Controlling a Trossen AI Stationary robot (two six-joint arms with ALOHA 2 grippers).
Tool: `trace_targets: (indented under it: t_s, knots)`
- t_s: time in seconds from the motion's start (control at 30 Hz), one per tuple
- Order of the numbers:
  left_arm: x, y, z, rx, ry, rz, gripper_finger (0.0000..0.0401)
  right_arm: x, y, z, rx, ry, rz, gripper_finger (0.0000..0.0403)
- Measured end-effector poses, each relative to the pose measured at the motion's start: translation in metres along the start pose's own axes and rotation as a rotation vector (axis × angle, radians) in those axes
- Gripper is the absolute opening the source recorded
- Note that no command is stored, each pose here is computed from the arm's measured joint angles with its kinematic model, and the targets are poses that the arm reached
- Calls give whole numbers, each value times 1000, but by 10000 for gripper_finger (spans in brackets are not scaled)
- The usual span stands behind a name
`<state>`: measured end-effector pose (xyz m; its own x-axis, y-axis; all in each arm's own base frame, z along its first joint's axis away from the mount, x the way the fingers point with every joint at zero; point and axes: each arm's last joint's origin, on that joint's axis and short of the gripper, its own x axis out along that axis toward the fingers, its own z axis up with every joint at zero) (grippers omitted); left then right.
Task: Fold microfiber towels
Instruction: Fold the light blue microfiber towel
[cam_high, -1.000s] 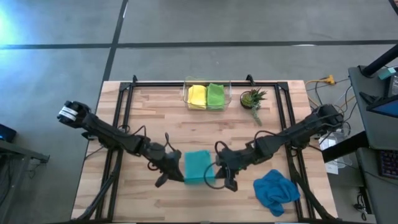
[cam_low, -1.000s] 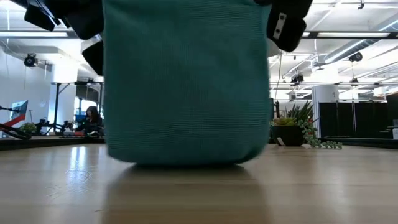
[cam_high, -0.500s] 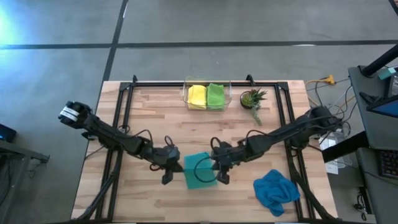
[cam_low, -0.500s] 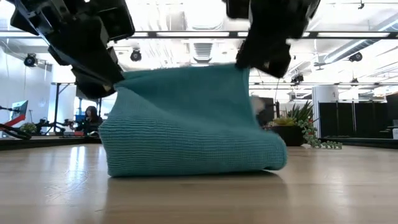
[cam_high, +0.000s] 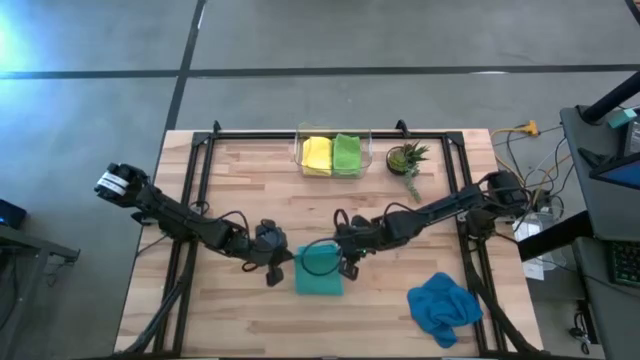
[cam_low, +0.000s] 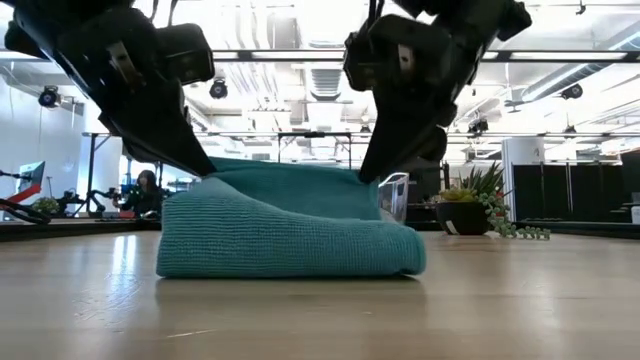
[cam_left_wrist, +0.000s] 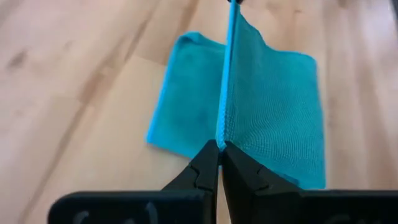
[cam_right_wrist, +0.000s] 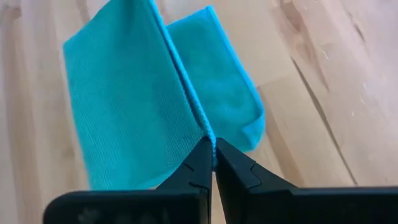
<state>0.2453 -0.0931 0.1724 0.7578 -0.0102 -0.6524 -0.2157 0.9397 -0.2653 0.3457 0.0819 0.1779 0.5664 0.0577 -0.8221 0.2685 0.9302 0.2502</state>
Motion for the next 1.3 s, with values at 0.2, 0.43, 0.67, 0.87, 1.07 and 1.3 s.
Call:
trace_targets:
  t_s: [0.2,0.43,0.67,0.87,1.07,1.3]
  knots:
    - [4,8,1,-12,-21,92,0,7,-10,1,19,11,-30,8]
    - [34,18,-12,-8,103,125,1,21,-14,-10,20,81,-69,8]
    - [52,18,-18,-1,126,162,1,23,-20,-10,30,82,-110,9]
    - [42,17,-12,-12,106,134,0,23,-24,-7,41,71,-112,14]
    - [24,10,3,18,7,57,3,22,-26,0,46,30,-109,61]
    - [32,-2,12,89,-120,-35,46,14,-21,9,29,-42,-70,119]
